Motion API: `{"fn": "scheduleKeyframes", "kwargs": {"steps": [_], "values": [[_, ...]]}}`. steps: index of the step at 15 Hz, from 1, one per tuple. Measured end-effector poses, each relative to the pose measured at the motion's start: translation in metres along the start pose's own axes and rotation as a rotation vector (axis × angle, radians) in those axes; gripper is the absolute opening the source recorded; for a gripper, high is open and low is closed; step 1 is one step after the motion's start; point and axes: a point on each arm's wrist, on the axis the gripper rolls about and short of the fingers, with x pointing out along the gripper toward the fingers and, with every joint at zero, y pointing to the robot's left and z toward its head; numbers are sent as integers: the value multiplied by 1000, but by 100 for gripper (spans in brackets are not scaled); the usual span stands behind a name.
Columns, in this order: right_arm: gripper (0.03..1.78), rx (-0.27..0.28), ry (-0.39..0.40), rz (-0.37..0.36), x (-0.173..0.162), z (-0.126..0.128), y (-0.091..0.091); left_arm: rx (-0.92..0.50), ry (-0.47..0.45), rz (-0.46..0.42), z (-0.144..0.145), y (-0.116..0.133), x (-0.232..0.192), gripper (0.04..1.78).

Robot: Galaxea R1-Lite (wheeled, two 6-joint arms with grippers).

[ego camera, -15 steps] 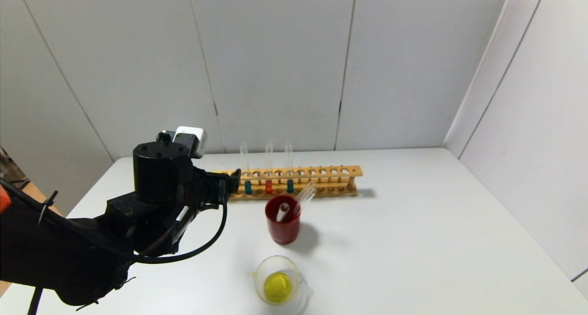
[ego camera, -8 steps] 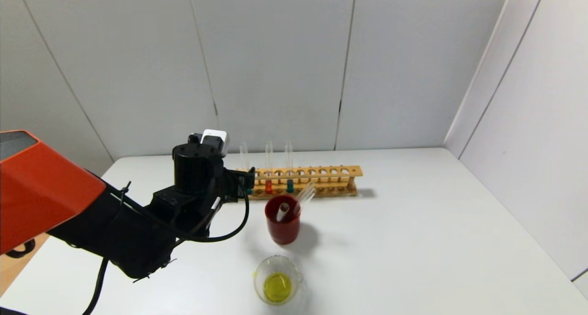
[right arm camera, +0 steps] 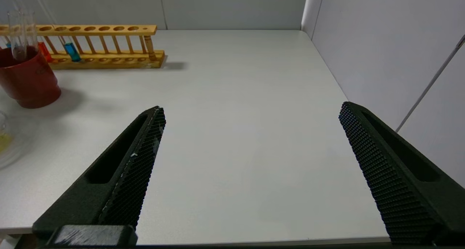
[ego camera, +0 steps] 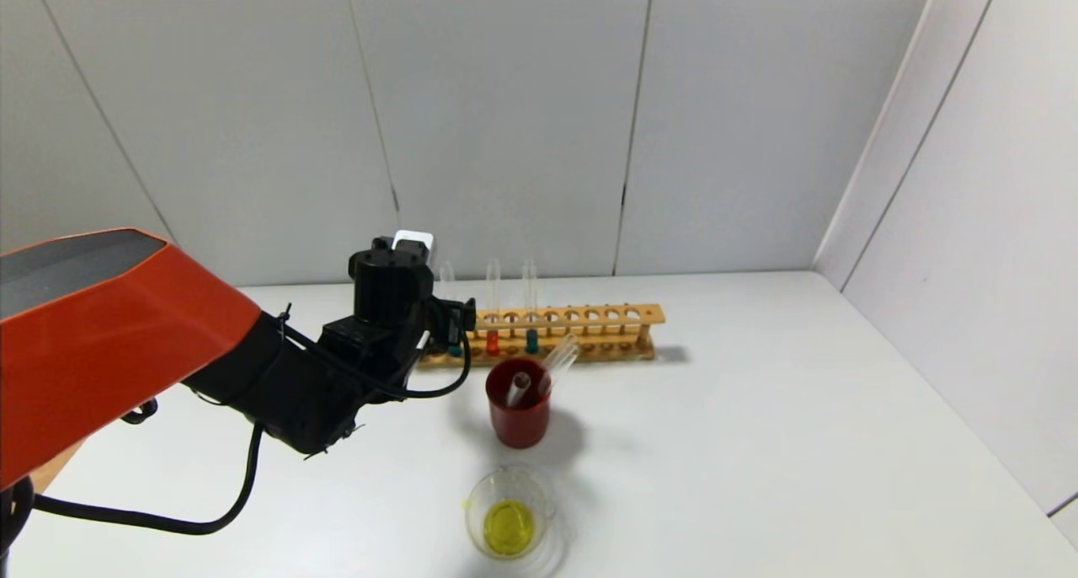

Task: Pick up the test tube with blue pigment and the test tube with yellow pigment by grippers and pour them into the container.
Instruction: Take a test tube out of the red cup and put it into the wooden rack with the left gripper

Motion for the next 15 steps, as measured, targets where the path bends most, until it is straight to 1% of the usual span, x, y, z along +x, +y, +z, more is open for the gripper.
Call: {"fn": "scheduleKeyframes", "kwargs": {"steps": [3,9,15], "values": [[174,0,0,0,0,0,0,-4,-9,0,3,-3,7,174],[174,0,0,0,0,0,0,-1,6,-14,-5,-6,17,174],[174,0,0,0,0,0,0,-1,18,1,-9,-1,21,174]]}}
